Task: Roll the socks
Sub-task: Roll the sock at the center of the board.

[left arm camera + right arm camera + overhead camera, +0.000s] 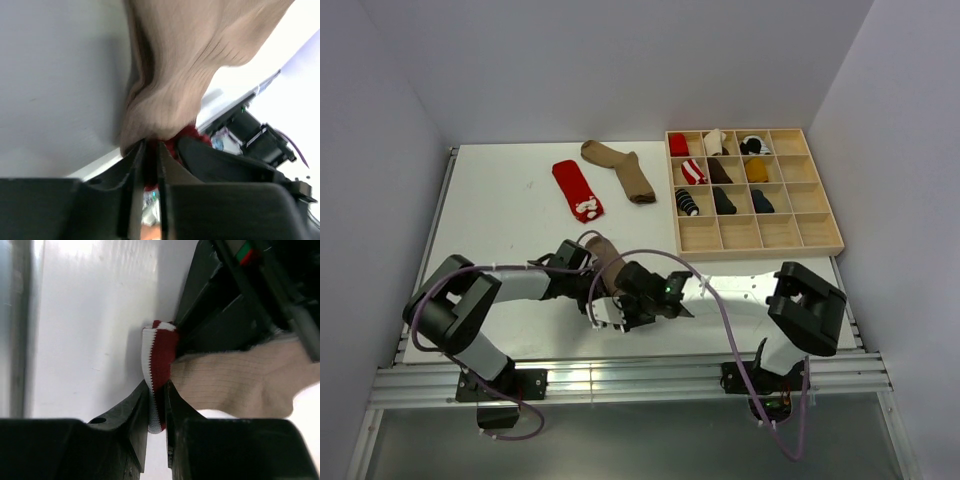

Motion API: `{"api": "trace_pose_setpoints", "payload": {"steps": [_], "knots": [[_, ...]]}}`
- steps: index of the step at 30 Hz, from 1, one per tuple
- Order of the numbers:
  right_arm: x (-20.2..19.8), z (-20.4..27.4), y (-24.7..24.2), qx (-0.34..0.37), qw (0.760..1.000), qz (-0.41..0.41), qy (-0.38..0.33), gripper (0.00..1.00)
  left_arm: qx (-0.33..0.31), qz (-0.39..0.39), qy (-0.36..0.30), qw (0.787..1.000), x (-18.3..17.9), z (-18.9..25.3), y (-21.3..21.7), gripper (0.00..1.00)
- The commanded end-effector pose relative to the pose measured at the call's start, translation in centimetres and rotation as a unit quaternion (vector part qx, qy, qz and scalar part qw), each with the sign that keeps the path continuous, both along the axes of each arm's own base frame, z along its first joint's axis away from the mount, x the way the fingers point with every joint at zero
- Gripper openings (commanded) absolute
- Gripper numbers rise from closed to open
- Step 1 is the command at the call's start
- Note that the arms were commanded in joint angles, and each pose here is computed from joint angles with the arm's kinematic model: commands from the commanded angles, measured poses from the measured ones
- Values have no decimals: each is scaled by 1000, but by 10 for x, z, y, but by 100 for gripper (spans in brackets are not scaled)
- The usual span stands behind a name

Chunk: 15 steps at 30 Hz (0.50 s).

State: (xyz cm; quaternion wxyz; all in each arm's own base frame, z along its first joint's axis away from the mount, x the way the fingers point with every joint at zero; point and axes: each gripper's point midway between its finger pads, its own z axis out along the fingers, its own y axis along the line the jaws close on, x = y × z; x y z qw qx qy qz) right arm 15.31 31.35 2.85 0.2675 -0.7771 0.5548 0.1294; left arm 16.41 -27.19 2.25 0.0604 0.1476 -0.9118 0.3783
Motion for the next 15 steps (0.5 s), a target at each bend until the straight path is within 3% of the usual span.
{"api": "trace_pose_setpoints", "payload": {"steps": [1,6,10,15], "knots": [[-17,13,-1,-16,992,2,126,18,35,32,-45,998,14,2,13,21],[-14,17,-9,-43,974,-17,223,18,63,85,-104,989,34,10,34,31],[-20,10,-19,-78,949,-30,303,18,101,141,-178,969,55,24,57,34],[-10,8,-15,-88,912,-50,398,18,87,169,-256,948,60,44,70,37]]}}
